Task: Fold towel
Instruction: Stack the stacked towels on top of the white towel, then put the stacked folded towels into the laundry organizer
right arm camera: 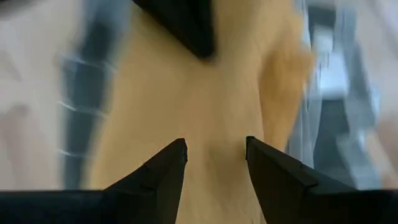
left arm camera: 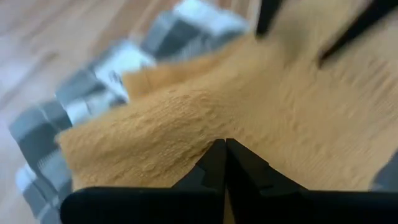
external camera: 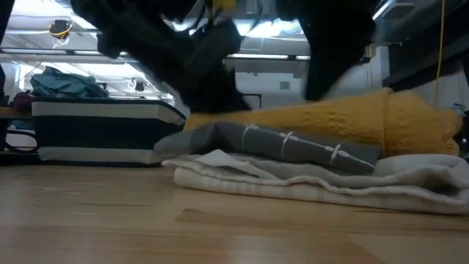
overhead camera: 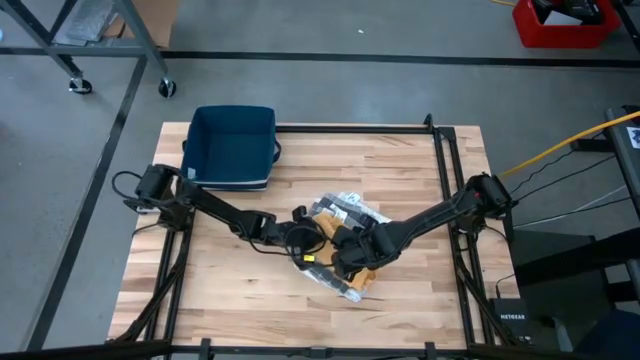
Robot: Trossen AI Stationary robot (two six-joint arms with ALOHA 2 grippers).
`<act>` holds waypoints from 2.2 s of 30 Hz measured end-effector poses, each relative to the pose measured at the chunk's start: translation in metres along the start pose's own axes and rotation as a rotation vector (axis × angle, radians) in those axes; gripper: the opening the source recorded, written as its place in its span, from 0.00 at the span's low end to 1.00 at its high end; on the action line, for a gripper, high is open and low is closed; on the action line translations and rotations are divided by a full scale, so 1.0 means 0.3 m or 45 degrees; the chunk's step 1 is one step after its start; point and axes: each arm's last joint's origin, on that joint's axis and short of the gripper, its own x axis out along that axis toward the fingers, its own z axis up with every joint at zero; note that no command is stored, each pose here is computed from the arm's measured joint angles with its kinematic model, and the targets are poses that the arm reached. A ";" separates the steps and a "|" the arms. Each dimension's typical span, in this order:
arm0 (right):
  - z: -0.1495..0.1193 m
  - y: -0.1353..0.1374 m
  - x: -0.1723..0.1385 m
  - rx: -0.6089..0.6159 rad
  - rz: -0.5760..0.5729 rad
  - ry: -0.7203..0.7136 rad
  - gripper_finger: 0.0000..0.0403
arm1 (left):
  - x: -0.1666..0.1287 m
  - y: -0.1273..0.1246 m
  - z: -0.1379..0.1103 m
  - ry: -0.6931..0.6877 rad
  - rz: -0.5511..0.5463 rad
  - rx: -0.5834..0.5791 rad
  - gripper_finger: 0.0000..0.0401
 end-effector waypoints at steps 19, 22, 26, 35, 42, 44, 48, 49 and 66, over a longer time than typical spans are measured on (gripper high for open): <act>-0.163 -0.037 0.221 0.285 0.147 0.038 0.44 | 0.093 -0.016 -0.133 0.143 0.029 0.052 0.01; -0.171 -0.029 0.214 0.306 0.146 0.030 0.44 | 0.093 -0.017 -0.134 0.143 0.027 0.053 0.01; -0.167 -0.018 0.156 0.378 0.102 -0.117 0.44 | 0.059 -0.022 -0.090 0.095 0.008 0.012 0.01; -0.168 -0.065 -0.092 0.334 0.141 -0.338 0.44 | -0.128 -0.011 0.124 -0.187 -0.062 0.143 0.01; -0.197 -0.116 -0.248 0.236 0.208 -0.450 0.44 | -0.313 0.014 0.241 -0.338 -0.093 0.134 0.01; -0.214 -0.134 -0.278 0.215 0.206 -0.449 0.44 | -0.356 0.027 0.252 -0.324 -0.106 0.035 0.01; -0.248 -0.174 -0.326 0.223 0.133 -0.494 0.44 | -0.422 0.039 0.231 -0.179 -0.124 -0.258 0.01; -0.257 -0.186 -0.334 0.217 0.097 -0.507 0.44 | -0.431 0.034 0.220 -0.132 -0.134 -0.329 0.01; -0.458 -0.237 -0.334 0.111 -0.139 -0.553 0.44 | -0.426 -0.038 0.201 -0.115 -0.250 -0.474 0.01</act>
